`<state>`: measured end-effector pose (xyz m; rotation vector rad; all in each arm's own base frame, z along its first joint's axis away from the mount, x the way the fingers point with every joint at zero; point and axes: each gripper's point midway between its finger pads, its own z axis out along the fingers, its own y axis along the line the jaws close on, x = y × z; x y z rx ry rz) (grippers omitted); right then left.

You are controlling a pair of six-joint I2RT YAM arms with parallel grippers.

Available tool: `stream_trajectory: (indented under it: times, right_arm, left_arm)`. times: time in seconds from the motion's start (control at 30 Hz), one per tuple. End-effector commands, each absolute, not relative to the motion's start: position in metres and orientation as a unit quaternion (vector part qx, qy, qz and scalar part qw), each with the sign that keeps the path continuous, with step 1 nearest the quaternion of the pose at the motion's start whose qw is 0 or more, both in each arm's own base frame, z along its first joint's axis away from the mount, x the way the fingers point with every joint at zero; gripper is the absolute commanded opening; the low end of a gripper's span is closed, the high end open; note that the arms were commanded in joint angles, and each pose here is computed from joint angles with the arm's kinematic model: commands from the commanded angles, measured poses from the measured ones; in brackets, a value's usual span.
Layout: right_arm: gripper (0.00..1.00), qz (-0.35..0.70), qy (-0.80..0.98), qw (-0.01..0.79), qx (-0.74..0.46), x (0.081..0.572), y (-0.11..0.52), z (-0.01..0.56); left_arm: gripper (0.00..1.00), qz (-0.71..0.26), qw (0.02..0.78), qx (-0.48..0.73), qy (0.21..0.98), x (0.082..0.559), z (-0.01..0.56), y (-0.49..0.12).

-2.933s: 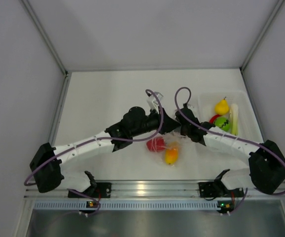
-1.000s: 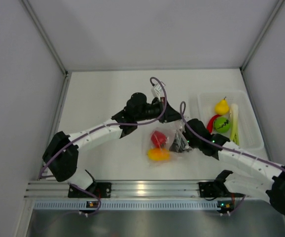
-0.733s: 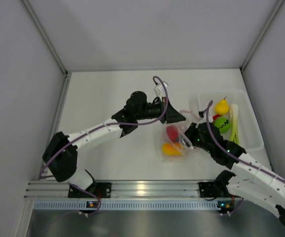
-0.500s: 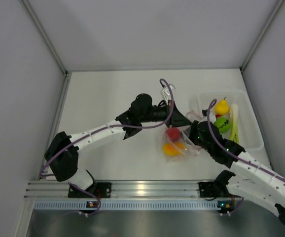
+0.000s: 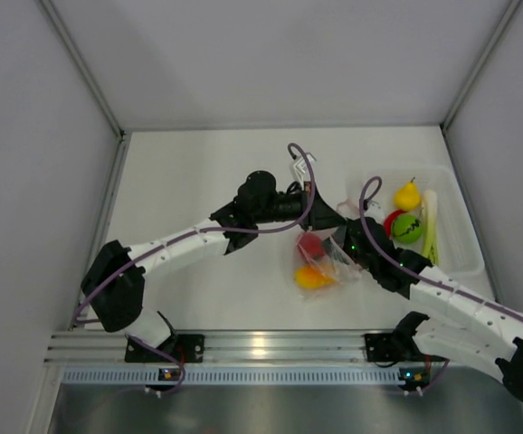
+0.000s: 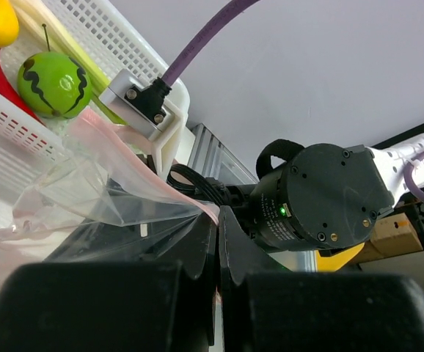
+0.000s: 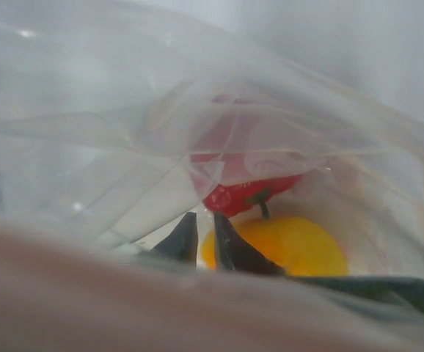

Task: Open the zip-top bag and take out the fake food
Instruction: Pick up the fake vegetable from the zipper food storage bag.

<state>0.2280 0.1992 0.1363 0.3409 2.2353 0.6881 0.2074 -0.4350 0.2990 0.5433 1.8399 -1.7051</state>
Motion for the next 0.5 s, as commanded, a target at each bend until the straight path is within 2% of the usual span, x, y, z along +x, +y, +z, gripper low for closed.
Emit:
stream_trajectory:
  times: [0.0, 0.1, 0.27, 0.37, 0.47]
  right_arm:
    - [0.17, 0.300, 0.841, 0.426, 0.143, 0.247, 0.210, 0.155]
    - [0.29, 0.295, 0.842, 0.441, 0.101, 0.255, 0.220, 0.148]
    - [0.32, 0.302, 0.839, 0.451, 0.045, 0.260, 0.234, 0.139]
    - [0.33, 0.295, 0.839, 0.454, 0.058, 0.264, 0.233, 0.136]
    - [0.26, 0.301, 0.843, 0.436, 0.093, 0.265, 0.234, 0.134]
  left_arm:
    - [0.00, -0.654, 0.286, 0.218, 0.665, 0.201, 0.308, -0.436]
    - [0.00, -0.654, 0.280, 0.220, 0.667, 0.198, 0.304, -0.435]
    - [0.00, -0.661, 0.260, 0.244, 0.661, 0.189, 0.301, -0.436]
    - [0.00, -0.664, 0.248, 0.257, 0.657, 0.184, 0.299, -0.436]
    - [0.00, -0.665, 0.250, 0.260, 0.654, 0.183, 0.301, -0.435]
